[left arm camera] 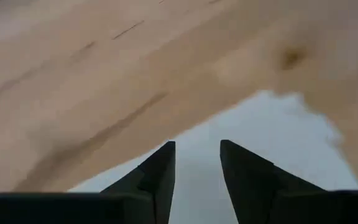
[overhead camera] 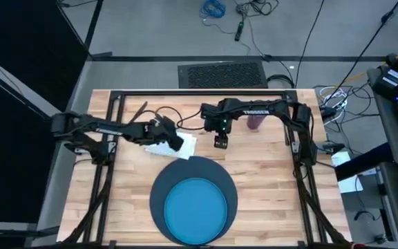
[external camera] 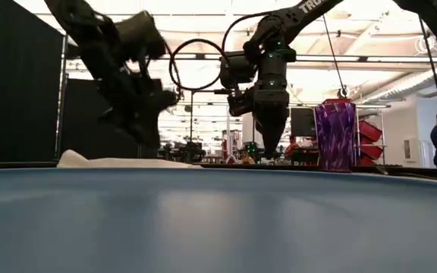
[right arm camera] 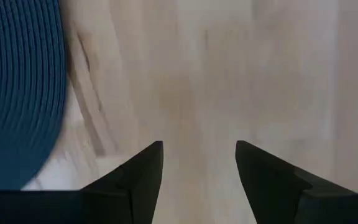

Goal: Set table place
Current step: Fold the white napkin

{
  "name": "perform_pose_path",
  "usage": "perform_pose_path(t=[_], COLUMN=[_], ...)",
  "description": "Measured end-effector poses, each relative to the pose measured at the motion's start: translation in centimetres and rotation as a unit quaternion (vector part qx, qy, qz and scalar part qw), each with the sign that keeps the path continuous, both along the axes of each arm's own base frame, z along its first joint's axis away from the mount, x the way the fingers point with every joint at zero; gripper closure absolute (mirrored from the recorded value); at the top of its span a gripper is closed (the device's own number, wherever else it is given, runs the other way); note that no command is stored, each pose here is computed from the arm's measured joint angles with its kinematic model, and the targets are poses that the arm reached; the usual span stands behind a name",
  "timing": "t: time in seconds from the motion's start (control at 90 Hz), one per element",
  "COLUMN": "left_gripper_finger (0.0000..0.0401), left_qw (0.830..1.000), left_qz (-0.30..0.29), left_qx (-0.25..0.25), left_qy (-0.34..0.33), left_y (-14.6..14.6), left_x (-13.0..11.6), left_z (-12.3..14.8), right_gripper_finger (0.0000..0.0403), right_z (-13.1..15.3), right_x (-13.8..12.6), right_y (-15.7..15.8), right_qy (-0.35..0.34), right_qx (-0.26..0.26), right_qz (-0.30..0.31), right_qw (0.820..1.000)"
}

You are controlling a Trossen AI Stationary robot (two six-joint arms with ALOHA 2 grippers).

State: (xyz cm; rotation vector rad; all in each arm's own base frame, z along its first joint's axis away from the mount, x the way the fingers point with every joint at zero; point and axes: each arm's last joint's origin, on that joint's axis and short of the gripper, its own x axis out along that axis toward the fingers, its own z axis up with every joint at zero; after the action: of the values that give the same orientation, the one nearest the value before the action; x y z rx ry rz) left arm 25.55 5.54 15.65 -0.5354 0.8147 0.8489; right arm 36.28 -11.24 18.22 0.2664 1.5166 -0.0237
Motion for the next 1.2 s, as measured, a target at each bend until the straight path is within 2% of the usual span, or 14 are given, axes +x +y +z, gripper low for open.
perform_pose_path(t=[0.189, 0.356, 0.456, 0.656, 0.944, 1.2], left_gripper_finger=[0.0287, 0.0287, 0.0287, 0.0287, 0.0287, 0.0287], left_qw=[0.997, 0.995, 0.995, 0.999, 0.997, 0.992], left_qz=[0.06, 0.071, 0.078, 0.047, 0.033, 0.038], left_qx=[-0.037, -0.069, -0.06, -0.013, -0.064, -0.081], left_qy=[-0.007, 0.021, 0.027, 0.007, 0.027, 0.095], left_y=[-0.1, -0.8, -0.9, -0.6, -1.9, -2.3], left_x=[0.1, 0.0, 0.0, 0.6, 0.4, 0.3], left_z=[-1.0, -2.2, -2.5, -0.1, 0.4, -2.0], right_gripper_finger=[0.0215, 0.0215, 0.0215, 0.0215, 0.0215, 0.0215], right_z=[0.0, 0.0, 0.0, 0.0, 0.0, 0.0], right_x=[-0.7, -0.8, -0.8, -0.9, -1.1, -1.2], right_y=[0.2, 0.0, -0.4, -1.2, -1.6, -1.5], right_qy=[0.033, 0.03, 0.027, 0.016, 0.018, 0.023], right_qx=[0.011, 0.011, 0.01, 0.006, 0.006, 0.009], right_qz=[0.017, 0.035, 0.035, 0.028, 0.021, 0.019], right_qw=[0.999, 0.999, 0.999, 0.999, 1.0, 1.0])
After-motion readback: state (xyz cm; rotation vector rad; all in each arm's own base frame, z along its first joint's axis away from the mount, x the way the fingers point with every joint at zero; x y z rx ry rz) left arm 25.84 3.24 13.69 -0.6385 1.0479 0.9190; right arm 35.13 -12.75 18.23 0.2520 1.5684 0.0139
